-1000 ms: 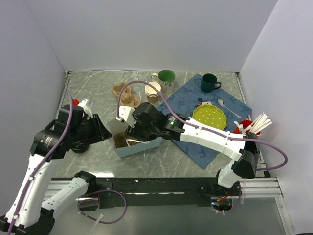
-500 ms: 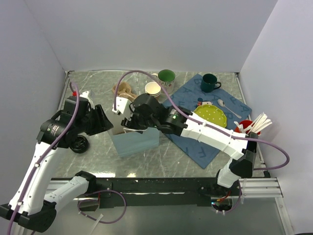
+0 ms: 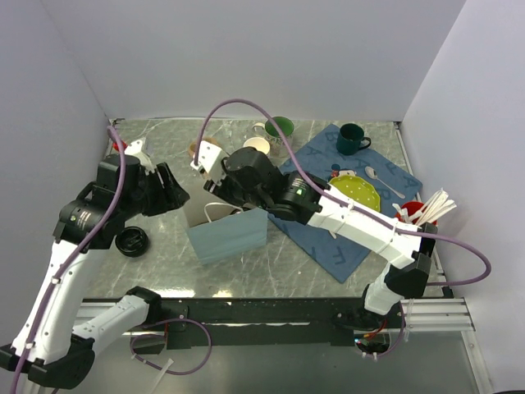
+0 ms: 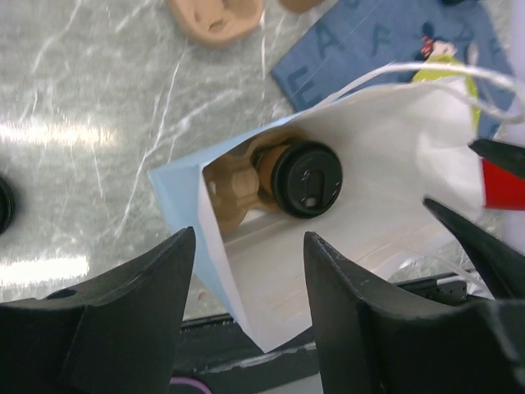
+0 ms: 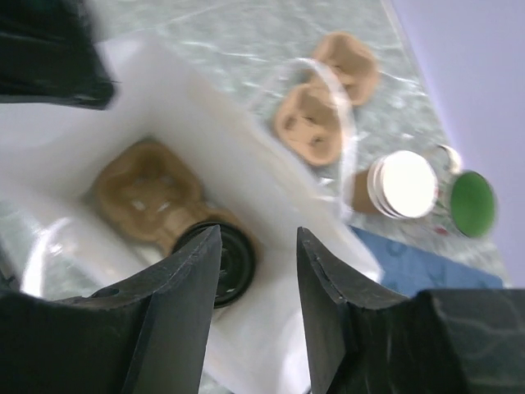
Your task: Pack the takeout coffee
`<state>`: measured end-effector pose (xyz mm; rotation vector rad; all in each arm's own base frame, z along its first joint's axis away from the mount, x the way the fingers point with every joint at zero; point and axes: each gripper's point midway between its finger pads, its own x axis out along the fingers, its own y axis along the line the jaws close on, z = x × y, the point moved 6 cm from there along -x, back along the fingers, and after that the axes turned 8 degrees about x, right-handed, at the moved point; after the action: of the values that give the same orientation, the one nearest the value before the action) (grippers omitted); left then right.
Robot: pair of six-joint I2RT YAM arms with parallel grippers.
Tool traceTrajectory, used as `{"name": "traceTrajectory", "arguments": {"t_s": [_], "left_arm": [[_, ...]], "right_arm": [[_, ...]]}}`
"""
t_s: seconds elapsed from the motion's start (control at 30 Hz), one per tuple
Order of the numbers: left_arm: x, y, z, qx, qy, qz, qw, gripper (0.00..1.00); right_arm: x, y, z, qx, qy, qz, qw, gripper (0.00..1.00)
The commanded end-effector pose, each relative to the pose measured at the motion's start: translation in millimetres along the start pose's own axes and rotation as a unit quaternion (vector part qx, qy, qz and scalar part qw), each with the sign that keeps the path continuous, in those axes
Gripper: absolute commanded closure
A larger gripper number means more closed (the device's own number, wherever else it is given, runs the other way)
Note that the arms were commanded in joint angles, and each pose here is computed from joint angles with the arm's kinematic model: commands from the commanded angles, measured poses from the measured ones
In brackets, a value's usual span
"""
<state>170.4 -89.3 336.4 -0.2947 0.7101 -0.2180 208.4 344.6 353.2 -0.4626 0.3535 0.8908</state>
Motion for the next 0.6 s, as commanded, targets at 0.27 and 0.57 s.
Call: {"name": "traceTrajectory", "arguments": {"t_s": [0.27, 0.57], "left_arm": [[-45, -11, 39, 0.023, -0.171, -0.048, 0.984, 0.01], [-56, -19, 30, 0.006, -0.184, -0.099, 0.978, 0.03]], "right_arm": [[-46, -34, 56, 0.118, -0.088, -0.105, 0.984, 0.51], [-112, -49, 43, 0.307, -0.076, -0.126, 0.940, 0.53]]}}
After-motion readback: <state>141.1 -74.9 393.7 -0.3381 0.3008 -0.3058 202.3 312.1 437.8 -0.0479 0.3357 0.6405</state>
